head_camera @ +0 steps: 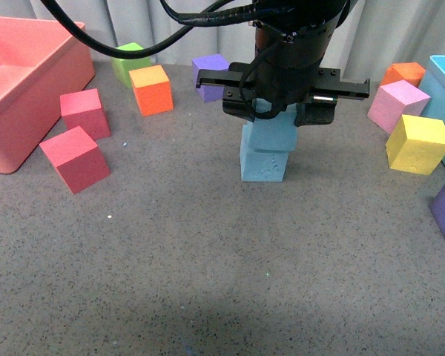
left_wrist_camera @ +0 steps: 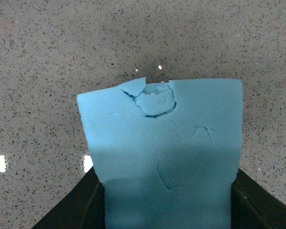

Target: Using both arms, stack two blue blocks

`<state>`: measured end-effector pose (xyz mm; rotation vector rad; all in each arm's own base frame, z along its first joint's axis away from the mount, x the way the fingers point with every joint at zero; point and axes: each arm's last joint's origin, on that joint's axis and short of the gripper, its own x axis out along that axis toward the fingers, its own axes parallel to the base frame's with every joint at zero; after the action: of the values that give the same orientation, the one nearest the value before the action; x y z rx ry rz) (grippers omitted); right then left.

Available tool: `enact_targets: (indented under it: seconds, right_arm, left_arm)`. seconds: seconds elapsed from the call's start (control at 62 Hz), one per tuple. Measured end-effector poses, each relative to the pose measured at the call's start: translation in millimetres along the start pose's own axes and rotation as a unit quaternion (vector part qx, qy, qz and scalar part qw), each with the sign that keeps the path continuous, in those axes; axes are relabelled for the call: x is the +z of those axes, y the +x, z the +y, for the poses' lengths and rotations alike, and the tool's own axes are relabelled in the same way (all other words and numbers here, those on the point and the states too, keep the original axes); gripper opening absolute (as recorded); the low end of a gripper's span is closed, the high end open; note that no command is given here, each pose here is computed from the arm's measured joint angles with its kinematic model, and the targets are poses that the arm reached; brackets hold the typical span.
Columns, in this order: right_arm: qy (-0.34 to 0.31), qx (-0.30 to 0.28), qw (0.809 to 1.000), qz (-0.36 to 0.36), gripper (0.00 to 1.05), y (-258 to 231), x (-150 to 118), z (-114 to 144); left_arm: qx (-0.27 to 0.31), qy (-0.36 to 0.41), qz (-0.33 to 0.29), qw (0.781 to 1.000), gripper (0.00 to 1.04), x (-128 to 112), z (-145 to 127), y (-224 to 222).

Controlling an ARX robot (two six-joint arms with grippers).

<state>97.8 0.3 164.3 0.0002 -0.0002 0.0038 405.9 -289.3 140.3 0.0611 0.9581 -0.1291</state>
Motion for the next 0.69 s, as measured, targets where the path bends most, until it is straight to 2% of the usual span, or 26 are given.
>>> enact_targets:
  seconds: [0.081,0.177,0.371,0.694]
  right_arm:
    - [0.0,0.0,1.0,0.0,0.95,0.0,0.0,0.0]
    - [0.0,0.0,1.0,0.0,0.95,0.0,0.0,0.0]
    - [0.0,0.0,1.0,0.0,0.95,0.0,0.0,0.0]
    - [0.0,0.0,1.0,0.0,0.95,0.0,0.0,0.0]
  left_arm:
    - [0.001,0.0,0.002,1.0,0.52,-0.9,0.0,1.3]
    - [0.001,0.001,0.002,1.0,0.7,-1.1,0.0,1.7]
    - [0.002,0.0,0.0,1.0,0.98,-0.4,-0.1,1.5]
    - [-0.013,-0.012,-0.023,1.0,0.98,0.8,9.1,-18.5]
